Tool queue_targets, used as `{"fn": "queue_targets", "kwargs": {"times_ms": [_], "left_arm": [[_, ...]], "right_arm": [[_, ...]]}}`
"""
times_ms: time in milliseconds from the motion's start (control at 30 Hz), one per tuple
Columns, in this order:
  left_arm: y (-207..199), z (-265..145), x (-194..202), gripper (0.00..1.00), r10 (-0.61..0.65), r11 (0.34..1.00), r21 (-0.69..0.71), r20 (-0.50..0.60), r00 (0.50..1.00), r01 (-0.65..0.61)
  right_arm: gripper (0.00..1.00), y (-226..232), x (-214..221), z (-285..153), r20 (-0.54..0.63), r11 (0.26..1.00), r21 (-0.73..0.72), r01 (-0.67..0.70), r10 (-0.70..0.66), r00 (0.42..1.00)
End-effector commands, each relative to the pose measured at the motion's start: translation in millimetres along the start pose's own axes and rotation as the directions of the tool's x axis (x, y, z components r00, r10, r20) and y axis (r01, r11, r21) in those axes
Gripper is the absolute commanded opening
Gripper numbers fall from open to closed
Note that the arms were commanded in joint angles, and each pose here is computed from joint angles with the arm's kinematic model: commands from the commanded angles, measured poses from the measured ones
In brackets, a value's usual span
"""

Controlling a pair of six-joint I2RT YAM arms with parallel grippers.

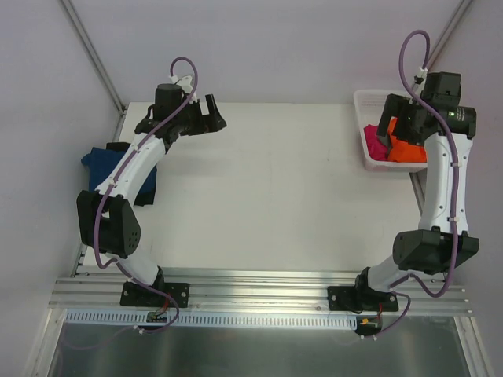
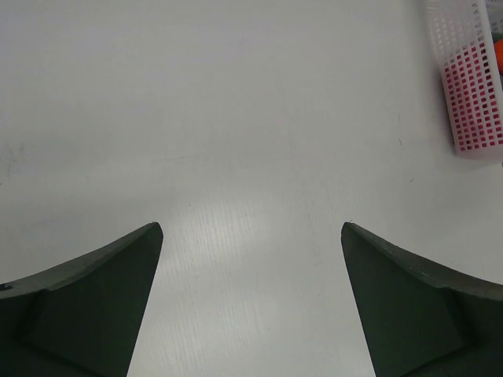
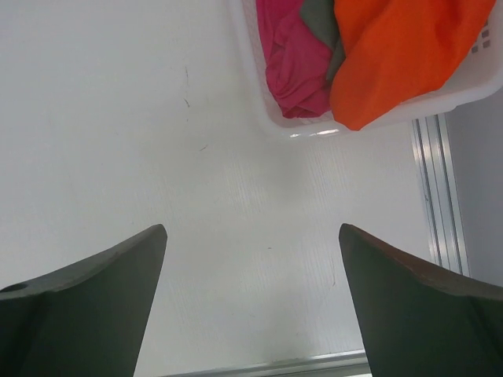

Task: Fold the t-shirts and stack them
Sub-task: Grab the tshirt from the pile

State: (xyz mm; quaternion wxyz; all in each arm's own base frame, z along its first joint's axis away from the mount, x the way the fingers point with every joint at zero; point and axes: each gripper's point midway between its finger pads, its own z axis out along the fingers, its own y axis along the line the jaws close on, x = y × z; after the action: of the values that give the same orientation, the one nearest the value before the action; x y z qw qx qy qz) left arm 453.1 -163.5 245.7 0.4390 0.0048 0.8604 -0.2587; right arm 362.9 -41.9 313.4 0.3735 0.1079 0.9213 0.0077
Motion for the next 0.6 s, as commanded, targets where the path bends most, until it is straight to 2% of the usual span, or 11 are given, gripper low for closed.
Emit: {"fn": "queue_targets", "kwargs": {"times_ms": [0,67,133,167,233,400,567], "left_arm": [[-13,-12,-19,0.99,0.002,0.999,0.033,0.055,0.998,-0.003],[-7,-10,-13,0.99,0.021,1.0,0.015,0.044,0.999,-0.022],[-4,-9,-8,0.99,0.063,0.998,0.011,0.034,0.997,-0.064],[-2,-8,-7,0.99,0.134,0.991,0.019,0.029,0.991,-0.134],[2,-6,-7,0.99,0.189,0.982,0.011,0.028,0.982,-0.19],[7,-3,-23,0.99,0.166,0.986,-0.046,0.066,0.984,-0.163],[0,-1,-37,0.99,0.176,0.984,-0.025,0.093,0.98,-0.174]], "right_arm": [[0.97,-14,-9,-17,0.078,0.997,0.078,-0.022,0.016,0.997],[0.97,-23,-19,-16,0.134,0.992,0.122,-0.017,0.001,0.991],[0.97,-38,-12,-2,0.115,0.979,0.201,-0.019,-0.005,0.993],[0.97,-40,-11,5,0.093,0.977,0.213,0.0,-0.021,0.995],[0.97,-42,-11,23,0.033,0.976,0.213,0.048,-0.057,0.998],[0.97,-42,-42,49,0.039,0.972,0.219,0.081,-0.091,0.995],[0.98,-56,-83,65,0.13,0.95,0.308,0.053,-0.097,0.987]]}}
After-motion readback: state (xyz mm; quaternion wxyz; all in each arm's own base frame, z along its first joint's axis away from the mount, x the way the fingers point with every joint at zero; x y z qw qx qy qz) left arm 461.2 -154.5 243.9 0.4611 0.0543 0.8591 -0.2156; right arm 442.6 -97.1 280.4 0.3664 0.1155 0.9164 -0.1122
